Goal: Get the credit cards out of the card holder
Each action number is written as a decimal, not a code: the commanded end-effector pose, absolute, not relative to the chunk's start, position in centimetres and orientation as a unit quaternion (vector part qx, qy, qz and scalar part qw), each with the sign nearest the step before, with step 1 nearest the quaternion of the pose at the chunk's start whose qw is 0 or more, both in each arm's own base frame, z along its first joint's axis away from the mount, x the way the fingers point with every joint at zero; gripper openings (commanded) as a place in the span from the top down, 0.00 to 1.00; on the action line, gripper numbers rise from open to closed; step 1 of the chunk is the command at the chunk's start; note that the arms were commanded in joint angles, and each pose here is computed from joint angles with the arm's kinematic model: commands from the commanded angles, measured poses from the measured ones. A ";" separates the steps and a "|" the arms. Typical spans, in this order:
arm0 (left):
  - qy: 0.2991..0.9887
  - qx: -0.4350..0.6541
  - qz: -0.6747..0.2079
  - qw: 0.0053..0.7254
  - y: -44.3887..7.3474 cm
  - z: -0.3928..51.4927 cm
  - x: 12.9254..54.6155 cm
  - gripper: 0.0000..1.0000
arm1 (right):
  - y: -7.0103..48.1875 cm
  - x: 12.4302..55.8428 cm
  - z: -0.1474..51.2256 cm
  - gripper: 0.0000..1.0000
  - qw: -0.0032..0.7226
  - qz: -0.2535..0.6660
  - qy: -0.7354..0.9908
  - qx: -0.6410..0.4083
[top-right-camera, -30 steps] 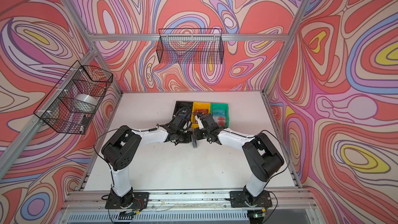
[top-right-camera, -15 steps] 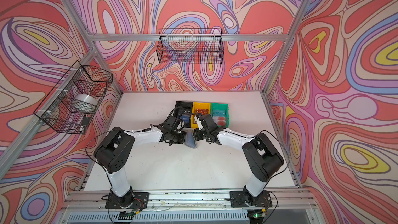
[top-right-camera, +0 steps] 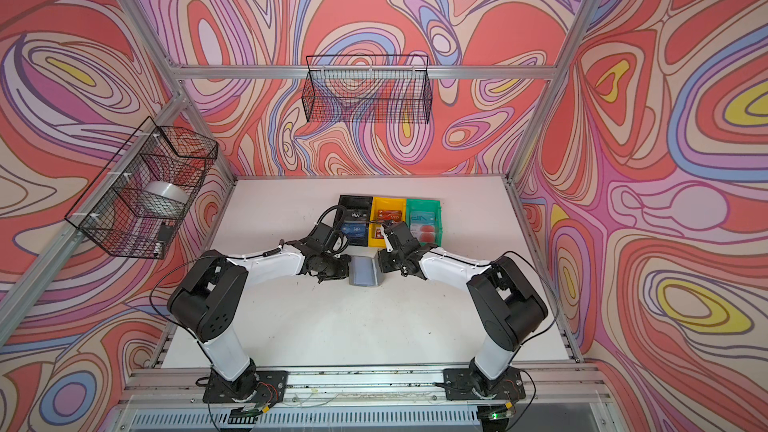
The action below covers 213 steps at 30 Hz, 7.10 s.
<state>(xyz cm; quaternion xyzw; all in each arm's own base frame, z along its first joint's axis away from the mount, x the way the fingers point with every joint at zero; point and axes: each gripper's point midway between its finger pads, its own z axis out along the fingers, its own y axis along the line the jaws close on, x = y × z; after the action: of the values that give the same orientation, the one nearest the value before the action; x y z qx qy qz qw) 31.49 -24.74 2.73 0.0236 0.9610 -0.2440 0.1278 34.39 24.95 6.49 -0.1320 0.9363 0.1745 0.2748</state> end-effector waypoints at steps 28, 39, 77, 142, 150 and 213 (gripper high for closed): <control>0.929 0.028 -0.344 0.136 -29.5 7.0 32.1 1.00 | 23.7 33.7 8.4 0.72 0.280 0.148 0.940 -0.129; 0.927 0.044 -0.347 0.135 -30.9 7.7 32.0 1.00 | 24.2 33.6 6.7 0.72 0.261 0.155 0.945 -0.124; 0.930 -0.010 -0.334 0.151 -22.6 9.6 31.5 0.98 | 32.0 32.1 8.1 0.73 0.214 0.326 0.901 -0.188; 0.891 -0.064 -0.441 0.089 -28.8 3.7 32.5 0.79 | 23.7 33.6 3.4 1.00 0.209 0.080 0.969 -0.104; 0.891 -0.065 -0.442 0.085 -28.9 3.3 32.6 0.78 | 24.3 33.9 2.0 1.00 0.186 0.073 0.973 -0.115; 0.918 -0.057 -0.387 0.062 -27.8 0.2 31.6 1.00 | 23.4 32.2 1.7 0.98 0.167 0.076 0.977 -0.109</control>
<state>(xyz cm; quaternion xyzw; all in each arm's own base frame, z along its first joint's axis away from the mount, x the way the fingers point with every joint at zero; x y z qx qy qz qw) 32.97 -29.60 2.59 -0.0379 0.8975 -0.4300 0.0907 34.10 24.76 3.07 -0.1092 0.9670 0.0951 0.2096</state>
